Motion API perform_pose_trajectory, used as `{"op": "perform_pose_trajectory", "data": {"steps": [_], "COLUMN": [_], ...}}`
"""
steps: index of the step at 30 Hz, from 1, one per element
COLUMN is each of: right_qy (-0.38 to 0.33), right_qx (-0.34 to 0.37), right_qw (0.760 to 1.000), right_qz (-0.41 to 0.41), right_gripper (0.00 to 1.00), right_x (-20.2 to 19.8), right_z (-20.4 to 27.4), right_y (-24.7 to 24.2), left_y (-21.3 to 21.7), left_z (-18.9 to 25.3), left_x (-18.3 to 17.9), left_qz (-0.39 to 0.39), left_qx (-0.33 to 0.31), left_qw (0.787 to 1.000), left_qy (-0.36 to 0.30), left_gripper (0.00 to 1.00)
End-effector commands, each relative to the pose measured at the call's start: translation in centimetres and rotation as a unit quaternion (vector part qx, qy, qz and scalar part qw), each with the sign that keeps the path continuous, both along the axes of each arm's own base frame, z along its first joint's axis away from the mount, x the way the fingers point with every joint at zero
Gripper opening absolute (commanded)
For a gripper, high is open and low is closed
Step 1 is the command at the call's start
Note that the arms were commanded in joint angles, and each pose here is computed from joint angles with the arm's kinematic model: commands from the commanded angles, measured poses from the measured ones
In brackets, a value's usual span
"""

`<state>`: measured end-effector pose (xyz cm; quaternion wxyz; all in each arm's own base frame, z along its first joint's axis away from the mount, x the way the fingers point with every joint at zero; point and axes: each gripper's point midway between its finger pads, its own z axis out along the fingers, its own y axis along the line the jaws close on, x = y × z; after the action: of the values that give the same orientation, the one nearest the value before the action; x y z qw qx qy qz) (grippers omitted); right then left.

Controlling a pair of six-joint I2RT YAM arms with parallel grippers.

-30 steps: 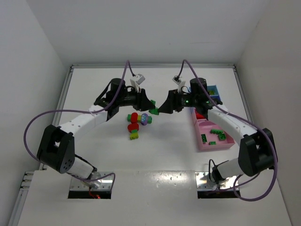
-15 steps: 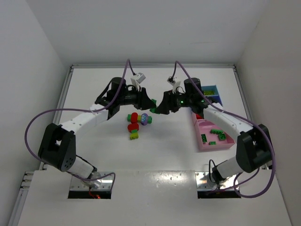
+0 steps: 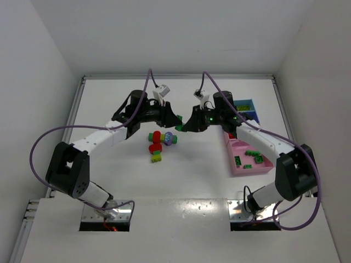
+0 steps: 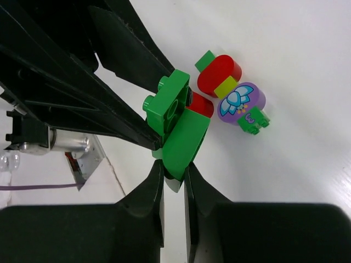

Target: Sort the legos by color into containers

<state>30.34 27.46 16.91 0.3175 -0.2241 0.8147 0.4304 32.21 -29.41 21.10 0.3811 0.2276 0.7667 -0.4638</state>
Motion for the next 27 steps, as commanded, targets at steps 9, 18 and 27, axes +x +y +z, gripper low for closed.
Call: {"op": "perform_pose_trajectory", "data": {"steps": [9,18,27], "right_qy": [-0.054,-0.076,-0.130], "right_qx": [-0.030,-0.129,-0.211], "right_qw": [0.997,0.980,0.953], "right_qz": [-0.044,-0.128,-0.172], "right_gripper": [0.00,0.00,0.00], "right_x": [2.5,4.0,5.7], "right_z": [1.6,-0.5,0.1], "right_y": [-0.9,-4.3,-9.6], "left_y": [1.0,4.0,3.8], "left_z": [0.7,-0.9,0.3], "left_x": [1.9,4.2,2.9], "left_qz": [0.067,0.163,0.135], "left_qx": [0.016,0.086,0.079], "left_qw": [0.997,0.983,0.987], "left_qy": [-0.024,-0.023,-0.044], "left_gripper": [0.02,0.01,0.01]}}
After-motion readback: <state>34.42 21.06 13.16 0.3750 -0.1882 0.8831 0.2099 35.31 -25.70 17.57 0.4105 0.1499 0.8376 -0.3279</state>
